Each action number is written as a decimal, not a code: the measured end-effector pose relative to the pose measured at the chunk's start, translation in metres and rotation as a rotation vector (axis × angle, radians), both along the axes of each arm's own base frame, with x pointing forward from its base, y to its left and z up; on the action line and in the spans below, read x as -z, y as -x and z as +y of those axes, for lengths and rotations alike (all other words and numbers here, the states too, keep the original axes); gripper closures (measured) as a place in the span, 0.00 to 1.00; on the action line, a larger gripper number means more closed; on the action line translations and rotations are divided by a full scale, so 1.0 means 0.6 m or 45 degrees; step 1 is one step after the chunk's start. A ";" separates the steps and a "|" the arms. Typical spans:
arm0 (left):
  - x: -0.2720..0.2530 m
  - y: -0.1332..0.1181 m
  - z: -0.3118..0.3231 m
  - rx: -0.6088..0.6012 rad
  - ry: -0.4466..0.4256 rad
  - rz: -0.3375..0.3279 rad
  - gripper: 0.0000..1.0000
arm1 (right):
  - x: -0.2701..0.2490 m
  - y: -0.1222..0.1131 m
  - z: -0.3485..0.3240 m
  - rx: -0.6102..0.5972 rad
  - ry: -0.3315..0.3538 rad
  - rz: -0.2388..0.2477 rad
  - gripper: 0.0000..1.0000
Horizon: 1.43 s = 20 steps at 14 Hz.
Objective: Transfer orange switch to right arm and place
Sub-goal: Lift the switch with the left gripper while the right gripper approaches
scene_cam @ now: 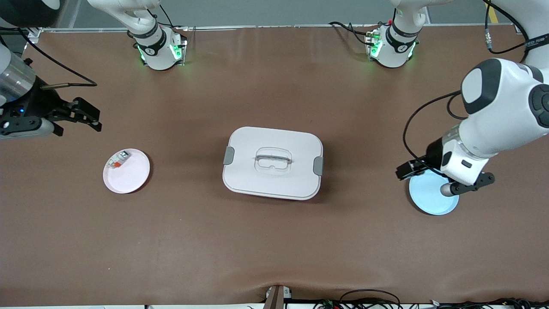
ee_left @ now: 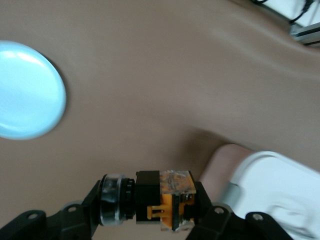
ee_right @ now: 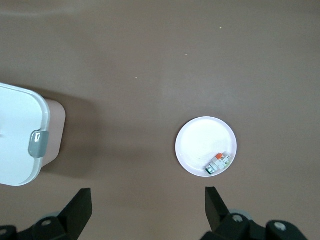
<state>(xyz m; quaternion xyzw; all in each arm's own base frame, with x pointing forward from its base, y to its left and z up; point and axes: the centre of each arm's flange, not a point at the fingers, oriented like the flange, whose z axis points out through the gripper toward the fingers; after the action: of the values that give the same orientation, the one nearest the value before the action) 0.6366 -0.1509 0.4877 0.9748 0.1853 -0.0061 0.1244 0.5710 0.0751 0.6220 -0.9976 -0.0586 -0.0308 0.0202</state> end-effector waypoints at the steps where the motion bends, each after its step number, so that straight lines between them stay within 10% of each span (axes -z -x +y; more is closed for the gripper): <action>1: -0.006 0.006 -0.025 -0.062 0.030 0.023 0.27 | 0.000 0.002 0.017 -0.008 -0.033 0.005 0.00; 9: -0.048 0.045 -0.150 -0.465 0.270 0.247 0.27 | 0.015 0.030 0.172 0.230 -0.335 0.125 0.00; 20: -0.047 0.067 -0.266 -0.739 0.429 0.451 0.27 | 0.105 0.096 0.388 0.580 -0.775 0.100 0.00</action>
<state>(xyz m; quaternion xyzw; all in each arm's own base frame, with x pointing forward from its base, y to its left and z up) 0.5962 -0.3104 0.5158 0.8315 0.4686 -0.1694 0.2454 0.5134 0.3078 0.5589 -0.9338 0.1775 -0.0124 0.3104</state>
